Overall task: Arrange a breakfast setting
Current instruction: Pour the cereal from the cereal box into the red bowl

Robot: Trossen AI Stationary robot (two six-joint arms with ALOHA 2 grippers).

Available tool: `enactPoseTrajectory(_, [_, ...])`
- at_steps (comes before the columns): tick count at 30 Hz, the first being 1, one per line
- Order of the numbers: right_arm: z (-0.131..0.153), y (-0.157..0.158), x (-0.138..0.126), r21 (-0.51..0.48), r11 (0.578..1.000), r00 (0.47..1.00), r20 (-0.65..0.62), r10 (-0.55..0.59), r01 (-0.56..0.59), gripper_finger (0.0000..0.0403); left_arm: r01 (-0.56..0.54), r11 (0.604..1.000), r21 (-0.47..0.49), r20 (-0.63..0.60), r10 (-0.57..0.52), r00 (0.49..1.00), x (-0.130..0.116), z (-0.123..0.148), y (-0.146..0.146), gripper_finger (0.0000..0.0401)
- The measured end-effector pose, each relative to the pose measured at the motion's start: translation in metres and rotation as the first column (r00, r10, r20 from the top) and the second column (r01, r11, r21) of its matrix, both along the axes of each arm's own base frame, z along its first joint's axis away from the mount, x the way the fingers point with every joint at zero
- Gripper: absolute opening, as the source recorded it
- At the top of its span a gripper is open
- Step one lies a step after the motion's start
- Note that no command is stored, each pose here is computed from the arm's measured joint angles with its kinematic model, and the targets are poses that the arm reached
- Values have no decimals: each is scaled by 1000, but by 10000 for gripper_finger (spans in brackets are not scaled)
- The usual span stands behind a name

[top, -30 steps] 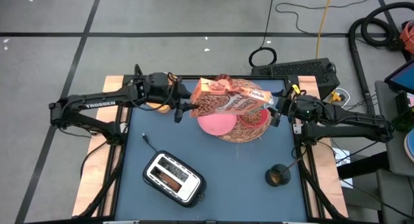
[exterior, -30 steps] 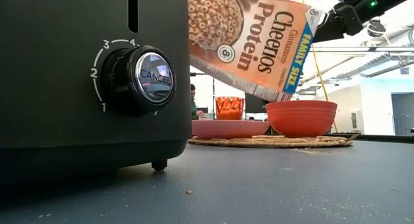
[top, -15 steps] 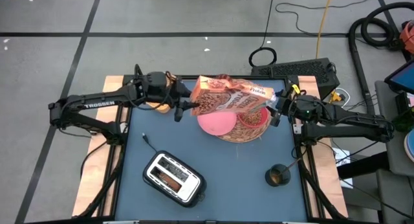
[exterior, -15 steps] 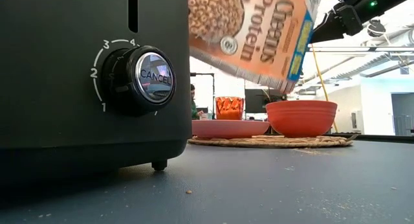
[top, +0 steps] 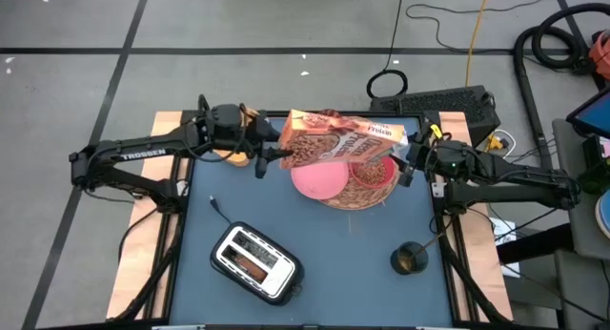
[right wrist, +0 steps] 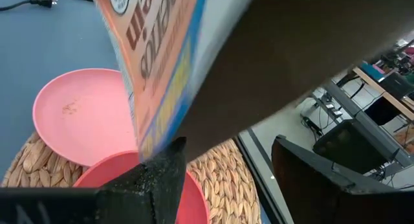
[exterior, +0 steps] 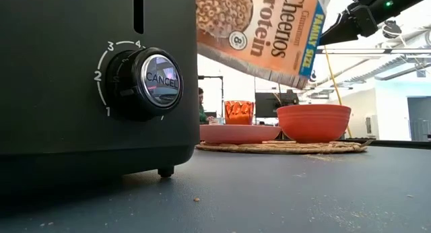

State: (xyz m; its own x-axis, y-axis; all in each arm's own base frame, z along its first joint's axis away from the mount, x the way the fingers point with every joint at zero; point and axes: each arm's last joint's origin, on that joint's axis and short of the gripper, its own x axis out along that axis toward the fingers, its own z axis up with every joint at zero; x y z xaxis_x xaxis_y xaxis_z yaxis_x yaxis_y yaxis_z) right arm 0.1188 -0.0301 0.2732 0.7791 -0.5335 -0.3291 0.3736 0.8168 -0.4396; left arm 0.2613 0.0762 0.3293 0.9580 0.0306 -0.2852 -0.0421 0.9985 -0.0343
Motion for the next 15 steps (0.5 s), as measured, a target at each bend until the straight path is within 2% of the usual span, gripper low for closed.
enactPoseTrajectory(3, [0, 0, 0, 0, 1000, 1000, 0, 0, 0, 215, 0, 1000, -20, -51, -1, 999, 4, -9, 1, 177])
enactPoseTrajectory(10, [0, 0, 0, 0, 1000, 1000, 1, 0, 0, 215, 1, 1000, 1, 5, -1, 1000, 1, 0, 0, 177])
enactPoseTrajectory(15, [0, 0, 0, 0, 1000, 1000, -2, 0, 0, 215, -7, 999, -43, -68, 4, 998, 5, -12, 1, 177])
